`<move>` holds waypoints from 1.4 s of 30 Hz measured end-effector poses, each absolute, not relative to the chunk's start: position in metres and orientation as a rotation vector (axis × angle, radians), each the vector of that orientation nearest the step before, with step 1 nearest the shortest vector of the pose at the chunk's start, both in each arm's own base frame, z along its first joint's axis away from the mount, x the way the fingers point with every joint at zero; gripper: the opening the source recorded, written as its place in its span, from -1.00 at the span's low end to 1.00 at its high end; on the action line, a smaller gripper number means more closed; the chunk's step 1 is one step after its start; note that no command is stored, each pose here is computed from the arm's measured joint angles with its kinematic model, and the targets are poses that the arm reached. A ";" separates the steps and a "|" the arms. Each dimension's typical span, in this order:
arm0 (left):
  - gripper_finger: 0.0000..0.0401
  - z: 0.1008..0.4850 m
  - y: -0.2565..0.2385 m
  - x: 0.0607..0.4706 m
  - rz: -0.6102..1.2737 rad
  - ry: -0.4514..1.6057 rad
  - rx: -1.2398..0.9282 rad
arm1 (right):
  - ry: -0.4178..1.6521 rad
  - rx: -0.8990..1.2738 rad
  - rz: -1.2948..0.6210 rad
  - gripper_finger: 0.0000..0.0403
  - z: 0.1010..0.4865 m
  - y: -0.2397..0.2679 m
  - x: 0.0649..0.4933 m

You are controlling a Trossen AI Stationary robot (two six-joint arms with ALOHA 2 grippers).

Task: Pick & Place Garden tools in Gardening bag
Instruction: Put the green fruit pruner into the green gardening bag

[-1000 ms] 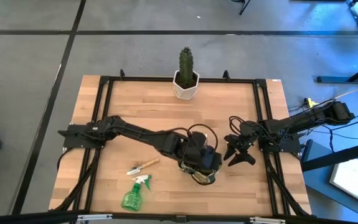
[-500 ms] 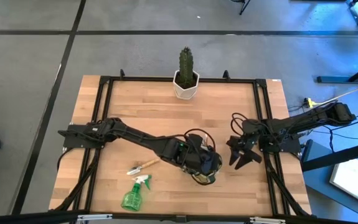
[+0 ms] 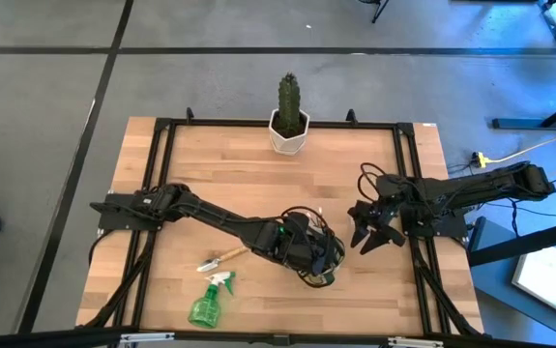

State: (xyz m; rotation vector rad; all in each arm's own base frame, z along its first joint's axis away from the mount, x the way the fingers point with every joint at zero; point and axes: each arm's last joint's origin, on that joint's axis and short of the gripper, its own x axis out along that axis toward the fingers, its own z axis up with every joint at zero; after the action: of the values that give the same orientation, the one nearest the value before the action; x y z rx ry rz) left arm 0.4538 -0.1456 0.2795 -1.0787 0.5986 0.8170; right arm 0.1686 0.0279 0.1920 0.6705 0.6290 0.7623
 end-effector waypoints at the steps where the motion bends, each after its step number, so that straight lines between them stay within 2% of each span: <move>1: -0.99 0.280 -0.145 0.454 0.816 0.600 -1.079 | 0.643 0.665 0.751 0.04 0.193 0.027 0.169; 7: -0.99 0.280 -0.140 0.455 0.844 0.564 -1.063 | 0.722 0.619 0.640 0.03 0.200 0.023 0.170; 10: -0.99 0.280 -0.131 0.458 0.853 0.569 -1.068 | 0.726 0.610 0.612 -0.05 0.210 0.022 0.172; 13: -0.99 0.279 -0.123 0.460 0.858 0.576 -1.070 | 0.702 0.594 0.621 -0.25 0.220 0.022 0.174; 20: -0.99 0.275 -0.122 0.453 0.929 0.643 -1.111 | 0.690 0.588 0.617 -0.94 0.224 0.022 0.176; 26: -0.99 0.254 -0.126 0.461 0.875 0.609 -1.098 | 0.682 0.573 0.557 -0.99 0.224 0.021 0.177; 32: -0.99 0.238 -0.128 0.475 0.760 0.473 -1.145 | 0.670 0.555 0.488 -0.99 0.221 0.019 0.182; 42: -0.99 0.233 -0.121 0.477 0.772 0.490 -1.134 | 0.680 0.542 0.409 -1.00 0.211 0.018 0.195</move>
State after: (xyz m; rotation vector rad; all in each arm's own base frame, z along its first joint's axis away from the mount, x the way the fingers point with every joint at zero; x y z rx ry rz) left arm 0.4771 -0.1208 0.2328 -1.1335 0.4901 0.7717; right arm 0.1948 0.0176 0.2114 0.5416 0.6798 0.4091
